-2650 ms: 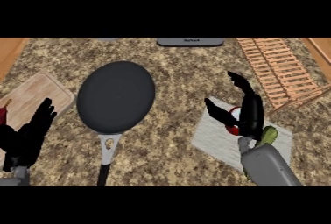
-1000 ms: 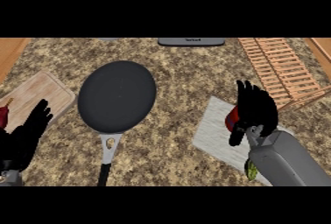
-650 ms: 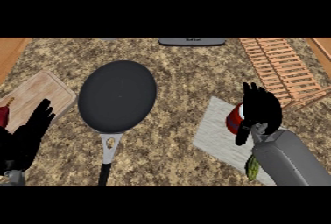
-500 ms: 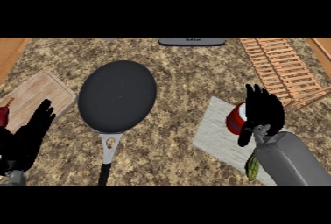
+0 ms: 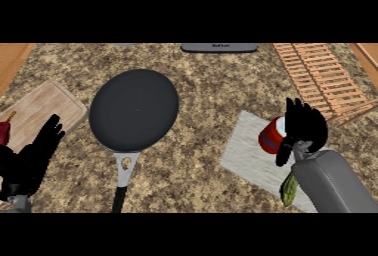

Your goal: Pick the can from the placemat and place it in the tiered shelf

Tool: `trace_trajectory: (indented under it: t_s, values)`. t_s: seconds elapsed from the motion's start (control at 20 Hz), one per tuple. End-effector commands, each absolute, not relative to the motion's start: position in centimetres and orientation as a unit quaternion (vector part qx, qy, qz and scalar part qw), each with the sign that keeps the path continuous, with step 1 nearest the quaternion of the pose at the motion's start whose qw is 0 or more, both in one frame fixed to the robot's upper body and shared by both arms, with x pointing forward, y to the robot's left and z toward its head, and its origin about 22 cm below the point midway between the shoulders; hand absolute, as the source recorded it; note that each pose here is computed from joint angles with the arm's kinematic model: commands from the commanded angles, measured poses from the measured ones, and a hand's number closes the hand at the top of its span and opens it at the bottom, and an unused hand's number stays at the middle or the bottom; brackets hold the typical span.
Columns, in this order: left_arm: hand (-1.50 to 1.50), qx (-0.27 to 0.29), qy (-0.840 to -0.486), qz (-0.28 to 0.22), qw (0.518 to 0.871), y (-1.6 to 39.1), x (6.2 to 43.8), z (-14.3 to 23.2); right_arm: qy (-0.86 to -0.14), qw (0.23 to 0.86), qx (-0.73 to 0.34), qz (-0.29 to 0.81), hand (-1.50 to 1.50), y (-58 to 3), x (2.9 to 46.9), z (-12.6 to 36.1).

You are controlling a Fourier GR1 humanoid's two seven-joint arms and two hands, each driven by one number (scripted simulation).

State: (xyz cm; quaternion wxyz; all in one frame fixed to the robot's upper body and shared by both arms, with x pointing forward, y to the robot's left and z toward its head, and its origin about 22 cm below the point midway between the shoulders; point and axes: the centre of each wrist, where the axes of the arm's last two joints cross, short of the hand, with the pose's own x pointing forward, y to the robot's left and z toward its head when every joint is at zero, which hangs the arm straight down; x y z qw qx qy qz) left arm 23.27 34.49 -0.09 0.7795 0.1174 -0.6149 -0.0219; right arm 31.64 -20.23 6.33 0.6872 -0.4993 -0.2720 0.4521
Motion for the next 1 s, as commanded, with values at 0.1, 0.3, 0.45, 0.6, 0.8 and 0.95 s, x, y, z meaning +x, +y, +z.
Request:
trace_trajectory:
  t_s: [0.1,0.3,0.45,0.6,0.8,0.95]
  values:
    - [0.00,0.116,-0.618,-0.018,0.778,36.1,24.6,-0.7,-0.248,0.706,-0.495,0.440,1.50,-19.7,33.4,5.7]
    - [0.00,0.117,-0.607,-0.019,0.786,34.7,24.2,-0.9,-0.262,0.701,-0.484,0.453,1.50,-19.7,31.3,4.7]
    - [0.00,0.118,-0.616,-0.022,0.779,34.0,24.7,-1.4,-0.262,0.684,-0.492,0.470,1.50,-21.9,31.7,2.7]
    - [0.00,0.116,-0.618,-0.016,0.777,34.2,23.5,0.6,-0.269,0.665,-0.510,0.473,1.50,-19.7,32.2,3.1]
    - [0.00,0.111,-0.625,-0.015,0.773,34.5,21.9,-0.5,-0.292,0.642,-0.537,0.463,1.50,-20.2,31.8,4.6]
    - [0.00,0.120,-0.615,-0.015,0.779,36.8,24.0,0.5,-0.310,0.660,-0.559,0.395,1.50,-17.2,33.7,6.5]
